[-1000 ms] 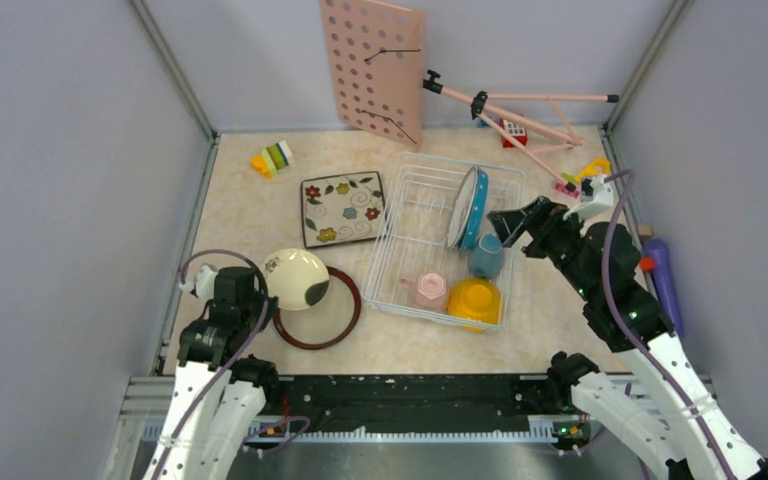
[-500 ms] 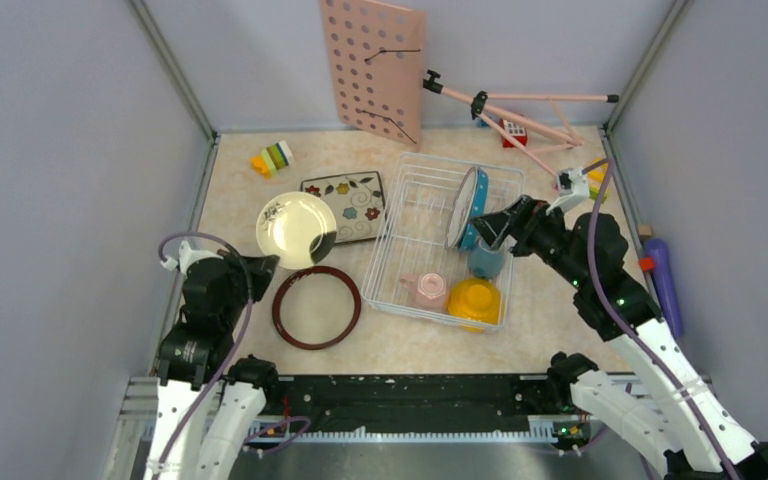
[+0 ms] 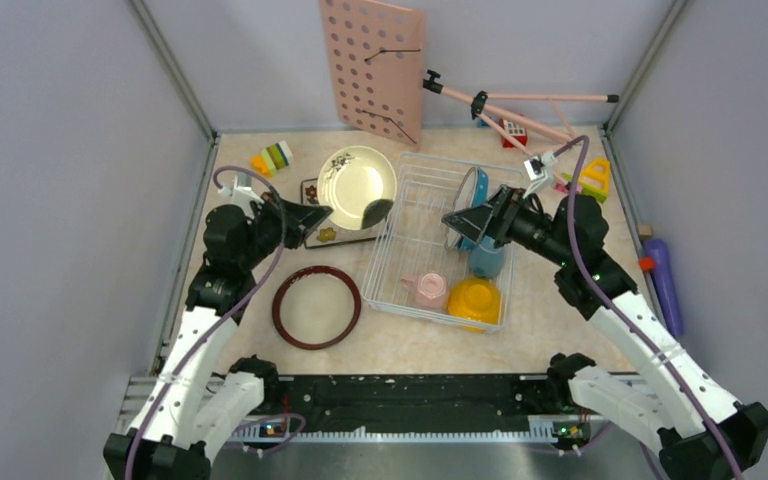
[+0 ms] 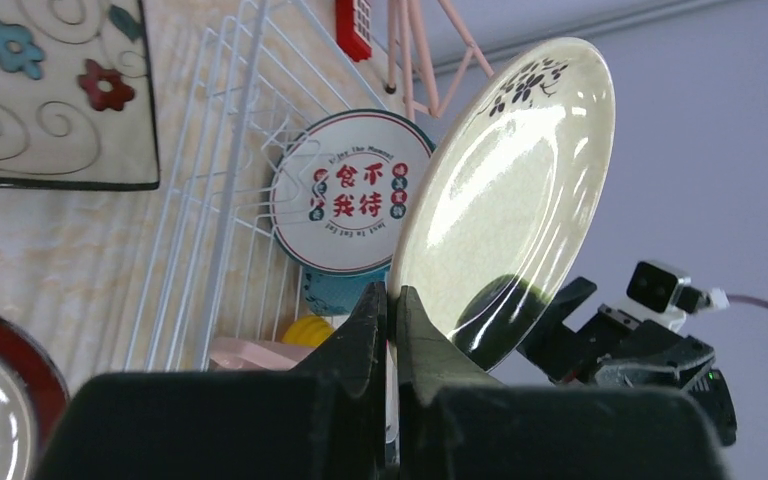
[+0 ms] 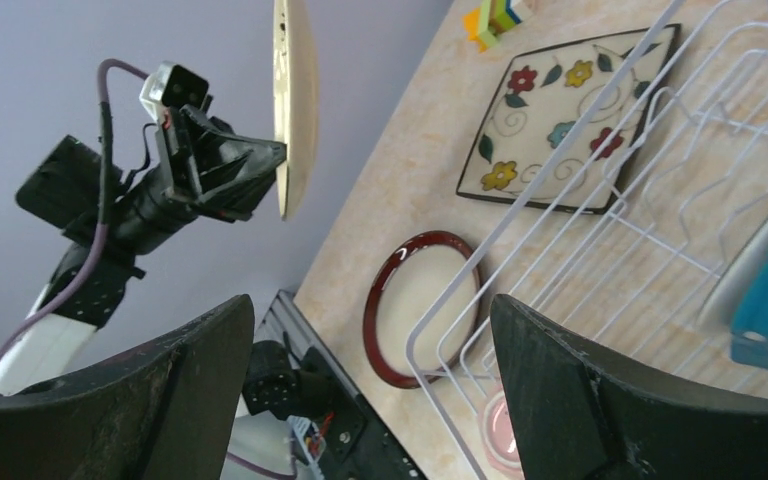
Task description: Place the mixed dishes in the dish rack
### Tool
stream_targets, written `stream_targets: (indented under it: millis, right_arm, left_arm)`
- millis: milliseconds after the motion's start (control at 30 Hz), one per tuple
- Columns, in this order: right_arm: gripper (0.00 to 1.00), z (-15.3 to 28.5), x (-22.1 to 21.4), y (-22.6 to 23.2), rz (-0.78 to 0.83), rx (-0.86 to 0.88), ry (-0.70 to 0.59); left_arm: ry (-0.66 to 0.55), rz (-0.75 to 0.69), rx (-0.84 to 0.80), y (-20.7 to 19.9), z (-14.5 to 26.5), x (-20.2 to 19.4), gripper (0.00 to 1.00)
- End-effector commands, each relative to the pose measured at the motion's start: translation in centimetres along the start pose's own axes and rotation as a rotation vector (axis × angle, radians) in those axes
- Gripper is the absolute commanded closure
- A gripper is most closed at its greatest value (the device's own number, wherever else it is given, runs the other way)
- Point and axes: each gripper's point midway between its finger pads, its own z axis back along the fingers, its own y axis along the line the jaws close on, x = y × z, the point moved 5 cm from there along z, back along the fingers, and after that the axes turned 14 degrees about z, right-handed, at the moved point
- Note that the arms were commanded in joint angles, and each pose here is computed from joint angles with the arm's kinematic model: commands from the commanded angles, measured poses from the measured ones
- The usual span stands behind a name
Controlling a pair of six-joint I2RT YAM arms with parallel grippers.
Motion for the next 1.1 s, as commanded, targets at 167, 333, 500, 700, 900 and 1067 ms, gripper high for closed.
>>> stream_targets:
  millis: [167,333,500,700,900,1067]
  right_arm:
    - [0.18,-2.9,3.2,2.9,-0.037,0.150,-0.062]
    - [0.20,-3.8,3.8,3.4,0.021,0.108,-0.058]
    - [0.28,-3.4,4.4,3.3,0.046,0.064,-0.099]
    - [0.47,-3.8,4.1,2.4,0.042,-0.003,-0.082]
    - [0.70,-4.1,3.8,1.8,0.033,-0.043,-0.064]
    - [1.00,-4.2,3.7,1.4,0.028,-0.066,-0.058]
  left_arm:
    - [0.186,-0.177,-0.265,-4.3,-2.0,-3.6,1.00]
    - [0.235,-0.198,-0.240,-4.3,-3.3,-4.9,1.00]
    - [0.239,-0.182,-0.216,-3.9,-4.0,-5.2,1.00]
    - [0.319,-0.191,-0.233,-3.7,-4.5,-6.3,1.00]
    - [0.356,-0.216,-0.248,-3.9,-4.5,-7.0,1.00]
    - [0.381,-0.242,-0.256,-3.7,-4.5,-7.4,0.99]
